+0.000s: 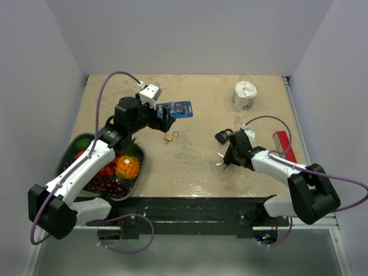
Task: Unlock with the key
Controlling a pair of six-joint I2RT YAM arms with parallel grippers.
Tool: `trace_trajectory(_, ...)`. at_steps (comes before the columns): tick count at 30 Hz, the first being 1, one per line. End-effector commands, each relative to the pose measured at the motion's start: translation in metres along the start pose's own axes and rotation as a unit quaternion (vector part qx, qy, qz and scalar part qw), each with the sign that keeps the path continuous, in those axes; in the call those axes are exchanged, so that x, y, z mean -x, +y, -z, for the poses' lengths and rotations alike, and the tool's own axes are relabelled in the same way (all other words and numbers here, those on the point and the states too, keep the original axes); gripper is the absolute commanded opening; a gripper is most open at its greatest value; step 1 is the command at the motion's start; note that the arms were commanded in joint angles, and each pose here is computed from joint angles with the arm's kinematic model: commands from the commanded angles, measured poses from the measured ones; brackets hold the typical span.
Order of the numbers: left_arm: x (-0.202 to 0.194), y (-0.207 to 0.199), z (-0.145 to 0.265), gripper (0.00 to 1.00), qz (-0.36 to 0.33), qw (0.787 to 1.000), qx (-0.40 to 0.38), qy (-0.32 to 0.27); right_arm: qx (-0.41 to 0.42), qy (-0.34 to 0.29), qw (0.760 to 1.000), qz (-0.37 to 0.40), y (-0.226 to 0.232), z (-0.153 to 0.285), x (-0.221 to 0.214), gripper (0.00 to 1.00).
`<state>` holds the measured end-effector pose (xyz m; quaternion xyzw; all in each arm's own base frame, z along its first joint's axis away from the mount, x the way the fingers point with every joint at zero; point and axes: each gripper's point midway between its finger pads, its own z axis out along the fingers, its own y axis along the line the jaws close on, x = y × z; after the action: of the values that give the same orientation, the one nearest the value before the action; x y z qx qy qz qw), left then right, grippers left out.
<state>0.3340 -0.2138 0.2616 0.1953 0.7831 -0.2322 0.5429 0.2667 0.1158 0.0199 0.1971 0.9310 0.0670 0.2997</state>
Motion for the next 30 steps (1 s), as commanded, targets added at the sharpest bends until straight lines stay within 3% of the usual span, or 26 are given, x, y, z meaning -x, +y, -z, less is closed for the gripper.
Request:
trace_trajectory(1, 0.016, -0.001, 0.003, 1.0, -0.005, 1.0, -0.001, -0.031, 0.004, 0.003, 1.0, -0.016, 0.0, 0.001, -0.003, 0.32)
trace_trajectory(7, 0.016, -0.008, 0.003, 1.0, -0.015, 0.999, -0.023, -0.032, 0.013, -0.002, 1.0, -0.013, 0.005, 0.005, 0.003, 0.2)
trace_trajectory(17, 0.005, -0.058, 0.0, 0.99, -0.04, 0.989, -0.141, -0.024, 0.042, -0.033, 0.999, -0.009, 0.02, 0.018, 0.024, 0.02)
trace_trajectory(30, -0.02, -0.077, -0.014, 0.98, -0.037, 0.985, -0.167, 0.011, 0.094, -0.042, 0.995, -0.007, 0.036, 0.033, 0.029, 0.0)
